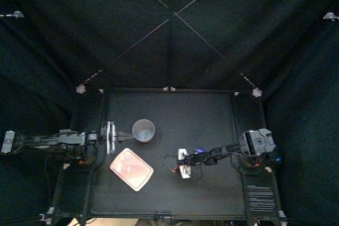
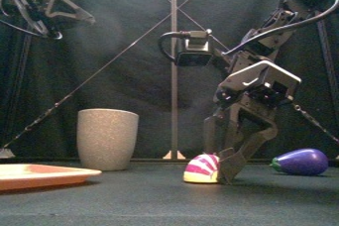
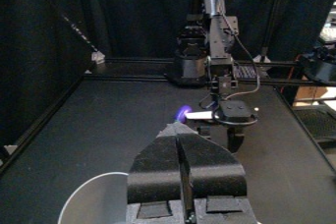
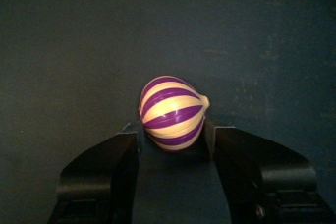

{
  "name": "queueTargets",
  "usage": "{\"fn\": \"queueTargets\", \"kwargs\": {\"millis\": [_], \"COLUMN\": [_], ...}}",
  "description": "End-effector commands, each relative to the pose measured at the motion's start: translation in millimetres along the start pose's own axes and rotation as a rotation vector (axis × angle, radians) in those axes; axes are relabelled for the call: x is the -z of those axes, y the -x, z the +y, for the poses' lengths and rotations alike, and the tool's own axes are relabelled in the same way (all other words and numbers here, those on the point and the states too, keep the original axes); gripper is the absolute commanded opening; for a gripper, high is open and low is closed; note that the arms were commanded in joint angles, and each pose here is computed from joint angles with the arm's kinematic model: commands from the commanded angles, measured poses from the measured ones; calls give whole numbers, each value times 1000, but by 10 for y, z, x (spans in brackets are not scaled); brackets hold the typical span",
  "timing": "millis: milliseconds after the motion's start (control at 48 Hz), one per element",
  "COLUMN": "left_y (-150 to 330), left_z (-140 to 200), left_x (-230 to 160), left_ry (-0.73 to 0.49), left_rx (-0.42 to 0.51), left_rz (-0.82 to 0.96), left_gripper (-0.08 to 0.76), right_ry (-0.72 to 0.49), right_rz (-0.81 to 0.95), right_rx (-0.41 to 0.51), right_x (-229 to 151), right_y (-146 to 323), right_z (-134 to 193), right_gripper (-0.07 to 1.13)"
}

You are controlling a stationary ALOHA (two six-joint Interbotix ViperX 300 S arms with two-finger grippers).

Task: Pick the onion then place it in the grey bowl
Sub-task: Place onion in the grey bowl

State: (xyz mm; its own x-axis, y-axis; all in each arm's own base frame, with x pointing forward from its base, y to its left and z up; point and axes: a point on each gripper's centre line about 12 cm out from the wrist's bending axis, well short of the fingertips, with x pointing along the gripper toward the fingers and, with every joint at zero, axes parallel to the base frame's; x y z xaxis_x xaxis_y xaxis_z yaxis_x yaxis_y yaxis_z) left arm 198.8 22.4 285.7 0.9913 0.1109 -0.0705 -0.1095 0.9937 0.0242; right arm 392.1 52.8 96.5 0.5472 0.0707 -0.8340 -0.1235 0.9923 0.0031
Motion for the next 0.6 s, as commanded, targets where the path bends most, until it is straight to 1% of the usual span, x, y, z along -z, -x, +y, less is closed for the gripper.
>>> {"fn": "queueTargets", "kwargs": {"millis": [21,188,333,604], "left_y": [-5,-4,-4,-4], "left_z": [4,4,6,12], "left_x": [-34,-22,-23,-38], "left_ry": [-3,-1,-4,-4], "left_rx": [-2,-2,-3,-6], "left_rz": [-11,-8,-9,-21], "left_gripper": [21,21,21,21], "right_ry": [-6,-4,17,21], "right_rz": [-51,-115,-216,-500], "right_rx": [0,0,12,138], "right_x": [-162,-375,-664,-1284], "right_y": [87,214,415,718], "right_z": [-4,-9,-51,-693], "right_gripper": [770,770,770,770]}}
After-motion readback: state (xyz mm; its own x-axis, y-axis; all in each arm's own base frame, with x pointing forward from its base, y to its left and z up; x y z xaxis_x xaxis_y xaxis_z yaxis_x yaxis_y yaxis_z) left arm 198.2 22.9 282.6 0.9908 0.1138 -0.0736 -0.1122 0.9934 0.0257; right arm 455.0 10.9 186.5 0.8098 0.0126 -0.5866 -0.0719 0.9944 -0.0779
